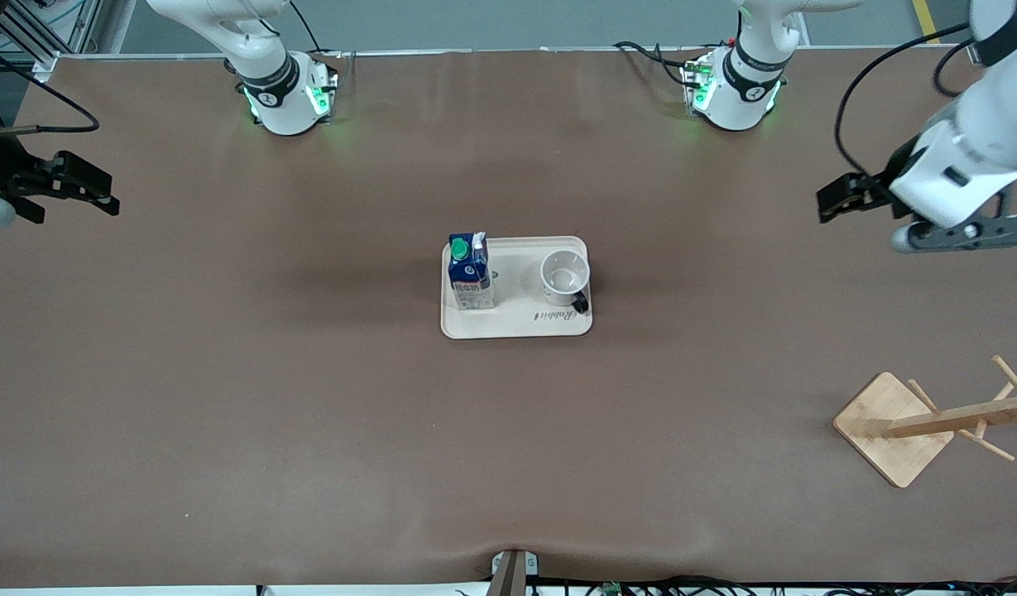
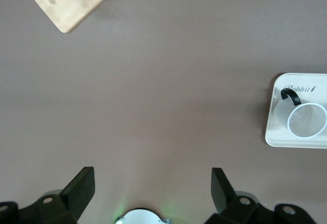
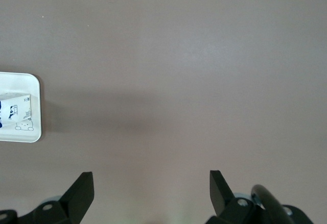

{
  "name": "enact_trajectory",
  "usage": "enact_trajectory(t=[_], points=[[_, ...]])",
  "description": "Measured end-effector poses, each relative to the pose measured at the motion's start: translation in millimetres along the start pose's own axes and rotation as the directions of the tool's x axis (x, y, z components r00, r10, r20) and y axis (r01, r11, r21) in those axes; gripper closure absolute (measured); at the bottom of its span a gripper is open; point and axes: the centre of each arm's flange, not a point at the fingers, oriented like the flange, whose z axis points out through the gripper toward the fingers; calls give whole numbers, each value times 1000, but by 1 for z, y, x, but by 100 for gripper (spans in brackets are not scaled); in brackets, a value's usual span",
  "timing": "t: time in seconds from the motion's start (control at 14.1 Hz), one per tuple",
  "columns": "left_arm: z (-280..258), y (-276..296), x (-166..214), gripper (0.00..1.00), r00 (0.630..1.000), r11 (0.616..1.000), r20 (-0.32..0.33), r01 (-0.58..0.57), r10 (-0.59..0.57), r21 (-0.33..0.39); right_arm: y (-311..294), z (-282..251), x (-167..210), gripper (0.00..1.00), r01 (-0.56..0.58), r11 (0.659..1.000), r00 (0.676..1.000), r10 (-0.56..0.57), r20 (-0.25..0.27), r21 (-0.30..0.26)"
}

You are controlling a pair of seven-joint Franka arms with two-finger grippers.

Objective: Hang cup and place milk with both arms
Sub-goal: 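Move the left gripper over the white mug on the tray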

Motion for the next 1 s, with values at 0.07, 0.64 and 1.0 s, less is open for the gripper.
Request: enact_trajectory(t=[0.07,0.64,1.0], points=[[15,15,4,0,1000,1000,18,15,-15,-3,0,0,0,0,0,1000,1000,0,0,0],[131,153,0,0,974,974,5,225,-225,0,0,0,0,0,1,1000,1000,-1,1,0],[195,224,-15,0,940,940,-13,340,-340,-28,-4,4,1,0,3,999,1000,-3,11,37]])
